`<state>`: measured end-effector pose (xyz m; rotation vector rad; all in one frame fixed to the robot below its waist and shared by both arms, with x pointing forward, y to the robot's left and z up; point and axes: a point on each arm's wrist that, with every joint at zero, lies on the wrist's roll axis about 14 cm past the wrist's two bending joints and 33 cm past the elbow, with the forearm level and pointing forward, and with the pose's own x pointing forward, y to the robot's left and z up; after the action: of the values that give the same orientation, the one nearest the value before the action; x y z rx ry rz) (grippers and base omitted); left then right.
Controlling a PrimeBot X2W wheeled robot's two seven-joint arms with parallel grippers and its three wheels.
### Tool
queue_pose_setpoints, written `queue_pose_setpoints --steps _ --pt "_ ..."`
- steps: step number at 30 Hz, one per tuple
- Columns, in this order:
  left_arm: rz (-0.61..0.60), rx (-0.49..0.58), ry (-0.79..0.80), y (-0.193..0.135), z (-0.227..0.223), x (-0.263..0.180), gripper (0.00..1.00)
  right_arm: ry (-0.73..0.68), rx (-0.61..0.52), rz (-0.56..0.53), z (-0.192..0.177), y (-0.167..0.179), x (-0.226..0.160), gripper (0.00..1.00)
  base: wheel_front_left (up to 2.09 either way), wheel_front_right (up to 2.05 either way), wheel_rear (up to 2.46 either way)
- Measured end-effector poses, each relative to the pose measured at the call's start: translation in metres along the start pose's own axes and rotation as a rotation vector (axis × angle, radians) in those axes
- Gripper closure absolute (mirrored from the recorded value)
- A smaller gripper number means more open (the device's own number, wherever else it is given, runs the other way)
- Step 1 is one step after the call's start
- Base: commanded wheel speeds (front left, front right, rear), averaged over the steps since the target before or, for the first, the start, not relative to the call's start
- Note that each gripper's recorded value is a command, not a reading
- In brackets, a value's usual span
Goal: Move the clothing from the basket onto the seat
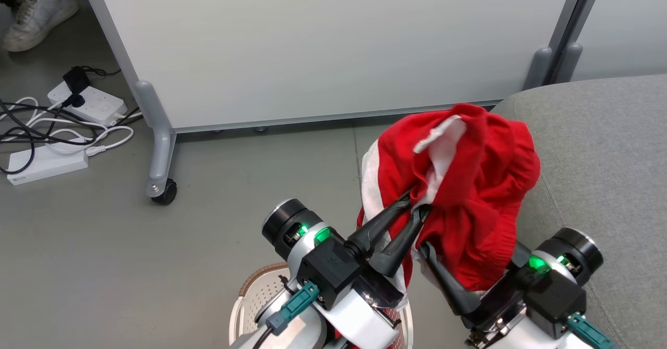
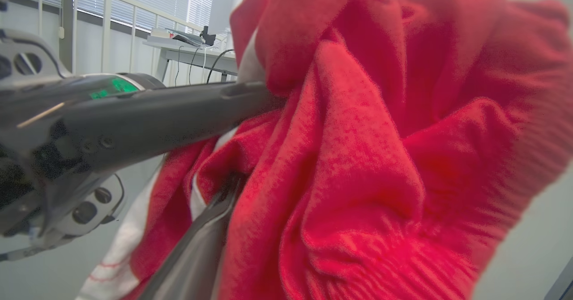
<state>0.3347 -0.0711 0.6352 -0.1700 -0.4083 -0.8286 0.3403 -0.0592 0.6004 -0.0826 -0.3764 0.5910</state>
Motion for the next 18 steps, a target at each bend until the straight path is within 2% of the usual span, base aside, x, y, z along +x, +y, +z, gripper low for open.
queue_pose_setpoints --steps 3,6,15,16,17,18 --pt "-0.011 -0.006 0.004 -0.005 -0.001 -0.001 1.00 0.023 0.003 0.020 -0.008 0.005 0.001 0.00 0.00 0.00 0.00" --pt "-0.015 -0.011 0.007 -0.007 -0.001 -0.003 1.00 0.033 0.015 0.021 -0.012 0.007 0.003 1.00 0.00 0.00 0.00" --pt "0.002 -0.010 0.015 -0.006 -0.002 -0.005 1.00 0.010 0.035 -0.001 -0.006 0.006 0.005 1.00 0.00 0.00 0.00" --pt "0.003 -0.011 0.016 -0.006 -0.002 -0.005 0.87 0.006 0.037 -0.002 -0.005 0.006 0.006 1.00 0.00 0.00 0.00" --pt "0.005 -0.013 0.016 -0.006 -0.002 -0.005 0.60 0.001 0.038 -0.004 -0.004 0.006 0.006 1.00 0.00 0.00 0.00" --pt "0.007 -0.013 0.015 -0.006 -0.002 -0.005 0.25 -0.004 0.040 -0.006 -0.002 0.006 0.006 1.00 0.00 0.00 0.00"
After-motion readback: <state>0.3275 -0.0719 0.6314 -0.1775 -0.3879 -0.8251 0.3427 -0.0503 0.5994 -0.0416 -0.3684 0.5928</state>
